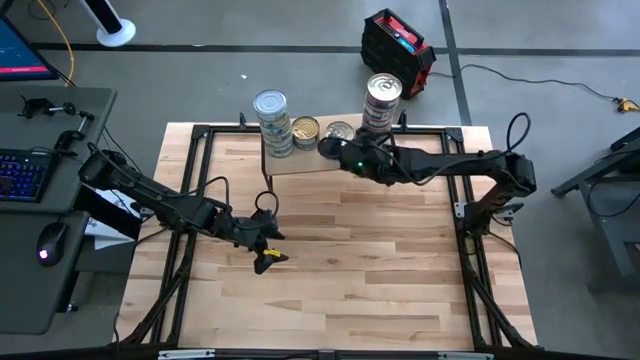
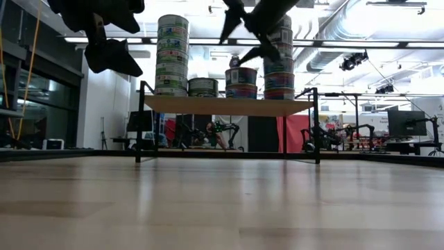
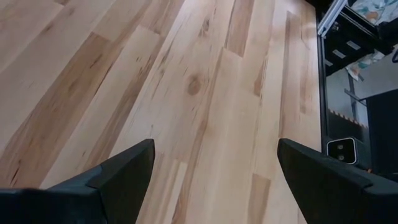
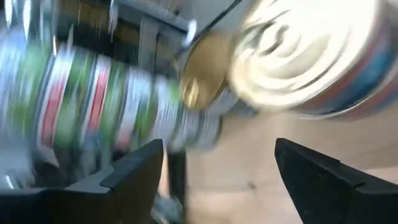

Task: Stack canned seafood by type on shelf
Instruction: Stack the blue pink tuna can on top of the other blue pink tuna cans on the shelf

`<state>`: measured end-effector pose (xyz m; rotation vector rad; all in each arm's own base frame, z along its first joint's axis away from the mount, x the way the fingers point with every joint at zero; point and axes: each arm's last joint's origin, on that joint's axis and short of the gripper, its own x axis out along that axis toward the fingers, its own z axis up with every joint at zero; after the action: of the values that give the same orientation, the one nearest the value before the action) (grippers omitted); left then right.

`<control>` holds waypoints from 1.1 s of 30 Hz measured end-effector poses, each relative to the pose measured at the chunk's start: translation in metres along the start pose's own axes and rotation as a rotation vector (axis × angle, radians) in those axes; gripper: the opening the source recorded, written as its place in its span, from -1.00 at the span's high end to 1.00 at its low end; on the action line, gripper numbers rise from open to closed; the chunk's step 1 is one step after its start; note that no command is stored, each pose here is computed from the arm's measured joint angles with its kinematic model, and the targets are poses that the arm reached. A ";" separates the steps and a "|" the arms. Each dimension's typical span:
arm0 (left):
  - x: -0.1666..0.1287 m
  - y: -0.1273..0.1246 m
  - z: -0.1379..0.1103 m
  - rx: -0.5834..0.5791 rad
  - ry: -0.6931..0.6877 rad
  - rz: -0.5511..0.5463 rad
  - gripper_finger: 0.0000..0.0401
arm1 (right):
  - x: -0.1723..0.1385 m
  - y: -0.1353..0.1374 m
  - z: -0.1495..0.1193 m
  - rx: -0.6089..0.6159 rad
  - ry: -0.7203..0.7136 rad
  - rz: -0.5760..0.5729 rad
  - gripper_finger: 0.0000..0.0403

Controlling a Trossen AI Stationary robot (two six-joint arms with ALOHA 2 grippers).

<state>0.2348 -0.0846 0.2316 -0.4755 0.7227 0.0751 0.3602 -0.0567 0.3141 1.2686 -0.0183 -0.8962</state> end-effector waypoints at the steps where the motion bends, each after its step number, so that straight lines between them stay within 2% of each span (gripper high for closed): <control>1: 0.000 0.000 0.000 0.000 -0.002 -0.002 -0.66 | -0.004 0.002 -0.002 -0.066 0.029 0.012 -0.49; 8: 0.000 -0.001 0.006 0.007 -0.051 -0.026 -0.66 | -0.046 0.004 -0.002 -0.421 0.140 0.015 -0.49; 13: 0.001 0.005 0.025 -0.025 -0.166 -0.030 -0.66 | -0.082 -0.003 0.003 -0.615 0.147 -0.043 -0.49; 17: -0.010 0.014 0.064 -0.052 -0.261 0.033 -0.66 | -0.104 -0.015 0.007 -0.766 0.134 -0.146 -0.49; 22: -0.031 0.022 0.130 0.056 -0.266 0.206 -0.56 | -0.118 -0.036 0.010 -0.913 0.151 -0.332 -0.49; 25: -0.041 0.029 0.173 0.102 -0.234 0.336 -0.37 | -0.124 -0.046 0.011 -0.926 0.154 -0.431 -0.49; 28: -0.047 0.041 0.215 0.082 -0.235 0.477 -0.07 | -0.128 -0.051 0.011 -0.992 0.200 -0.467 -0.49; 30: -0.047 0.050 0.236 0.031 -0.245 0.557 0.20 | -0.129 -0.051 0.009 -1.038 0.221 -0.464 -0.49; 33: -0.034 0.062 0.254 -0.040 -0.232 0.630 0.74 | -0.131 -0.051 0.007 -1.055 0.222 -0.456 -0.46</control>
<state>0.3524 0.0863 0.3944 -0.2566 0.6208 0.7248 0.2397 0.0131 0.3335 0.3574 0.8433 -0.9348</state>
